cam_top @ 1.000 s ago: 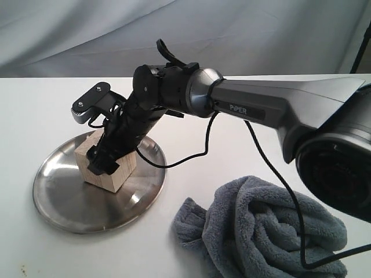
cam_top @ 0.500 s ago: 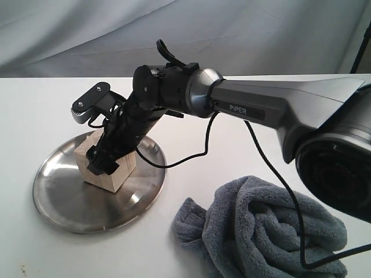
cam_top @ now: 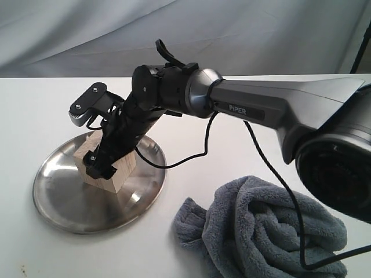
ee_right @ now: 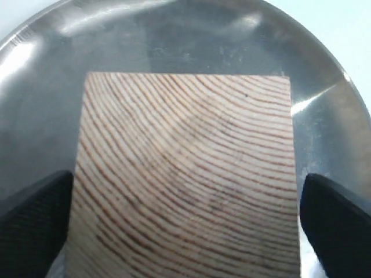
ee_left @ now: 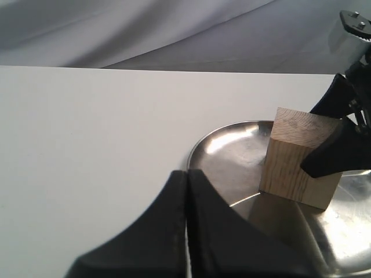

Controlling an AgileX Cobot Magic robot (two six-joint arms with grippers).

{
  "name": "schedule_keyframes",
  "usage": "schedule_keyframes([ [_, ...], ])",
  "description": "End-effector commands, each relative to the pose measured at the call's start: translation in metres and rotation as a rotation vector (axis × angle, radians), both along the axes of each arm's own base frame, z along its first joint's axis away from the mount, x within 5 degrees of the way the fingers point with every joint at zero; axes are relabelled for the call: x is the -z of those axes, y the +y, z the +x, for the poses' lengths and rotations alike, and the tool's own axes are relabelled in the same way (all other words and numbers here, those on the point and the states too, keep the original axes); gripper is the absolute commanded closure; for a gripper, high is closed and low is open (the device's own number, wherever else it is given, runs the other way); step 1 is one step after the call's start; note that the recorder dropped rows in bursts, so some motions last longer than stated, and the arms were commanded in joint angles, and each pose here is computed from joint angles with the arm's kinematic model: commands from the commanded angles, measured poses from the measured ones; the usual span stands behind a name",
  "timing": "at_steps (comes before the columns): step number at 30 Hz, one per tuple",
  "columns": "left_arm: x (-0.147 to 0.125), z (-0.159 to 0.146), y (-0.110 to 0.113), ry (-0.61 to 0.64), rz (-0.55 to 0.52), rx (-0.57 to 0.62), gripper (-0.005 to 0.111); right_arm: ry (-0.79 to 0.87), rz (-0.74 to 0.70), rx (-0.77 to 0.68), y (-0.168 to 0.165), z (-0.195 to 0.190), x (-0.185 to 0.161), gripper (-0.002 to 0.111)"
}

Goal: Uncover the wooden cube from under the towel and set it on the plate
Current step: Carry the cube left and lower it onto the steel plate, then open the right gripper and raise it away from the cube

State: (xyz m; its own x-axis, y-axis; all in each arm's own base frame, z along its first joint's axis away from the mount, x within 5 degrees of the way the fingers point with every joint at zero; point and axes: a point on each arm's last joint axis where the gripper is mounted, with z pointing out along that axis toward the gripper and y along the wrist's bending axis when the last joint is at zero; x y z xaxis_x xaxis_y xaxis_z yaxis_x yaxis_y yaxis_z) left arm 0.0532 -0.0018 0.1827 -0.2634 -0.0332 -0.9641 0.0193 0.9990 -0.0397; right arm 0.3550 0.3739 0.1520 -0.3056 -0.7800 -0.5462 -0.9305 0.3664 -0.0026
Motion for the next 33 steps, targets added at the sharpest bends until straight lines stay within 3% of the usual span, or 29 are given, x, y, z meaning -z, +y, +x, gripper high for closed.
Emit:
schedule_keyframes([
  [1, 0.001, 0.0, 0.0, -0.008, 0.0, -0.001, 0.107, -0.036, 0.022, -0.041, 0.008, -0.006, -0.009, 0.003],
  [4, 0.001, 0.0, 0.0, -0.008, 0.0, -0.001, 0.107, -0.043, 0.019, -0.049, 0.009, -0.007, -0.01, 0.003],
  [7, 0.001, 0.0, 0.0, -0.008, 0.0, -0.001, 0.107, -0.08, 0.04, -0.057, 0.007, -0.009, -0.033, 0.003],
  [12, 0.001, 0.0, 0.0, -0.008, 0.0, -0.001, 0.107, -0.289, 0.136, -0.046, -0.007, -0.011, -0.113, 0.003],
  [20, 0.001, 0.0, 0.0, -0.008, 0.0, -0.001, 0.107, -0.338, 0.161, -0.046, -0.048, -0.031, -0.195, 0.003],
  [25, 0.001, 0.0, 0.0, -0.008, 0.0, -0.001, 0.107, -0.33, 0.169, 0.036, -0.087, -0.033, -0.233, 0.004],
  [28, 0.001, 0.0, 0.0, -0.008, 0.0, -0.001, 0.107, -0.328, 0.16, 0.098, -0.115, -0.032, -0.251, 0.008],
  [33, 0.001, 0.0, 0.0, -0.008, 0.0, -0.001, 0.107, -0.302, 0.143, 0.211, -0.167, -0.033, -0.277, 0.027],
])
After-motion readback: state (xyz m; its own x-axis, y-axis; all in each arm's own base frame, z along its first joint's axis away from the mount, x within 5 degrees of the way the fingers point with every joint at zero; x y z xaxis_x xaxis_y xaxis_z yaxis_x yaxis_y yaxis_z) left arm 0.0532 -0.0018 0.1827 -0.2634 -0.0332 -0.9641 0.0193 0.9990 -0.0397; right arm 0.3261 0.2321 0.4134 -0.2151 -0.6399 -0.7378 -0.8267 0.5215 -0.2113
